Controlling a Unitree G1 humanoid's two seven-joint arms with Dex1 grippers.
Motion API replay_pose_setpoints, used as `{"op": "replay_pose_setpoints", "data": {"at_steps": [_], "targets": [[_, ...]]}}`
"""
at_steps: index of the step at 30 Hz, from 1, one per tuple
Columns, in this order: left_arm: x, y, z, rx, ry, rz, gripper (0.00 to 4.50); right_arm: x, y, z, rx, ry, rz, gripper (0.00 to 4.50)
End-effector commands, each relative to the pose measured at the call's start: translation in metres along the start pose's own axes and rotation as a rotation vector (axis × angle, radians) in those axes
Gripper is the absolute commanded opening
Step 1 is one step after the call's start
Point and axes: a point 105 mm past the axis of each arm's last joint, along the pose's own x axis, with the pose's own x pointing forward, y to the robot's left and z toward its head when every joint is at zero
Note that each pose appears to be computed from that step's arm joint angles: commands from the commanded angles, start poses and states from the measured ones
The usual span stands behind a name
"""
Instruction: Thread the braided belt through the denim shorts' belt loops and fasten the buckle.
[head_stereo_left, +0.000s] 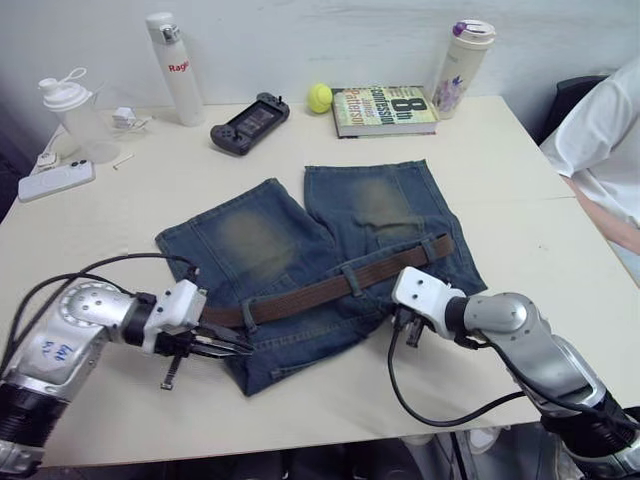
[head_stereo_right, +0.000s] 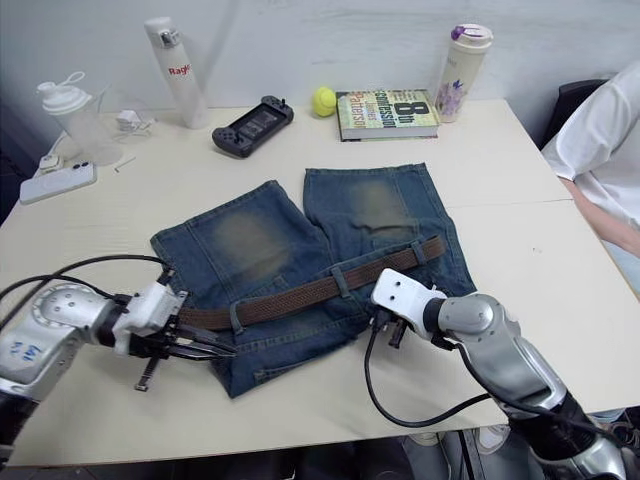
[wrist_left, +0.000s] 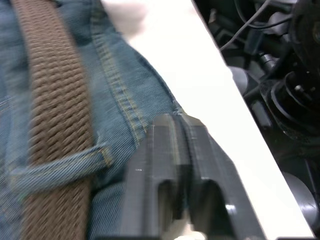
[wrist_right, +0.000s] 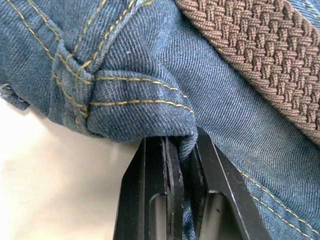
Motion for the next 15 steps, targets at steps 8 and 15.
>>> {"op": "replay_pose_setpoints", "data": {"at_steps": [8,15], "targets": [[0.045,-0.026,0.002,0.179,0.017,0.033,4.42,0.017,0.019,0.011,0.037,-0.023,0.065,0.00],[0.057,-0.013,-0.035,0.334,0.221,0.121,4.42,0.014,0.020,0.015,0.041,-0.032,0.069,0.00]]}}
